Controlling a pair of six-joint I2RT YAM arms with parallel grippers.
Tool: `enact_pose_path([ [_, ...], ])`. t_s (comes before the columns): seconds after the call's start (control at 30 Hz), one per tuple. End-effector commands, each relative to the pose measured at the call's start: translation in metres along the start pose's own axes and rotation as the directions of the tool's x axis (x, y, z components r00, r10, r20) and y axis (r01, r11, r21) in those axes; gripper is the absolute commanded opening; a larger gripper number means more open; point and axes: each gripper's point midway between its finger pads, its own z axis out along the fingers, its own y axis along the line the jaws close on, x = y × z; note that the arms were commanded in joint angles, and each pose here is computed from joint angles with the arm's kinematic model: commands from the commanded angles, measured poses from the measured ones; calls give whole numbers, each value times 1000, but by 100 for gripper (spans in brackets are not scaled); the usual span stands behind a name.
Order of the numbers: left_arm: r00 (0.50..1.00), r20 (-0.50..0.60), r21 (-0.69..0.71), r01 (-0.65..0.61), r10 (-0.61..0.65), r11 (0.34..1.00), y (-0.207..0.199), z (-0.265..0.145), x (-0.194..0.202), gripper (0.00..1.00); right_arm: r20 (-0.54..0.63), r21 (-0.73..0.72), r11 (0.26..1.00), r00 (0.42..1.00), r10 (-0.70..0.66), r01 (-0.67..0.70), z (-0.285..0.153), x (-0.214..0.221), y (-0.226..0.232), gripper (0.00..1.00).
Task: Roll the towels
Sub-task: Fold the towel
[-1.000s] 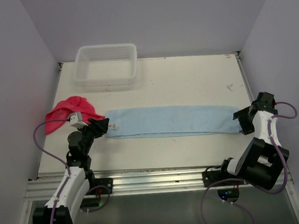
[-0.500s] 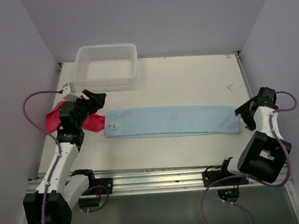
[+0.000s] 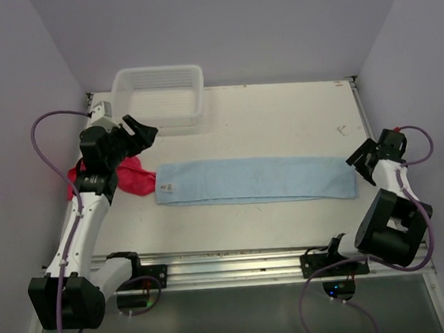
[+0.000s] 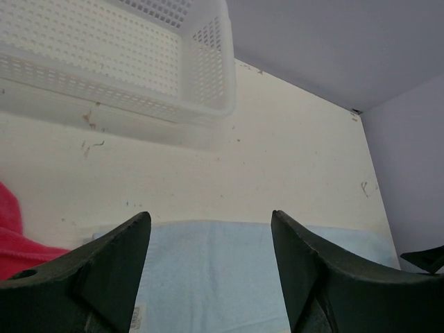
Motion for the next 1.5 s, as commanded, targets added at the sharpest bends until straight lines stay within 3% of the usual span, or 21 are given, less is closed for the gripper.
enact_pose_path([
  [0.0,997,-20,17,-80,80,997,-11,-9,-12,74,88,-60,996,994,-64,70,10,-13,8,70],
  [0.37,981,-50,20,-189,190,982,-11,-13,7,75,51,14,994,992,-113,112,36,-3,-8,68],
  [0.93,968,-75,34,-236,238,971,-11,-6,29,76,-33,84,989,992,-120,122,55,22,-23,53],
  [1.2,967,-69,27,-243,245,970,-7,-9,33,77,-68,127,979,986,-149,157,56,26,-27,35],
  [1.4,967,-66,26,-246,247,969,-5,-8,36,78,-77,144,975,984,-159,169,54,25,-28,29],
  [1.47,966,-73,24,-245,246,969,-3,-7,38,78,-79,150,974,984,-157,167,54,24,-28,23],
])
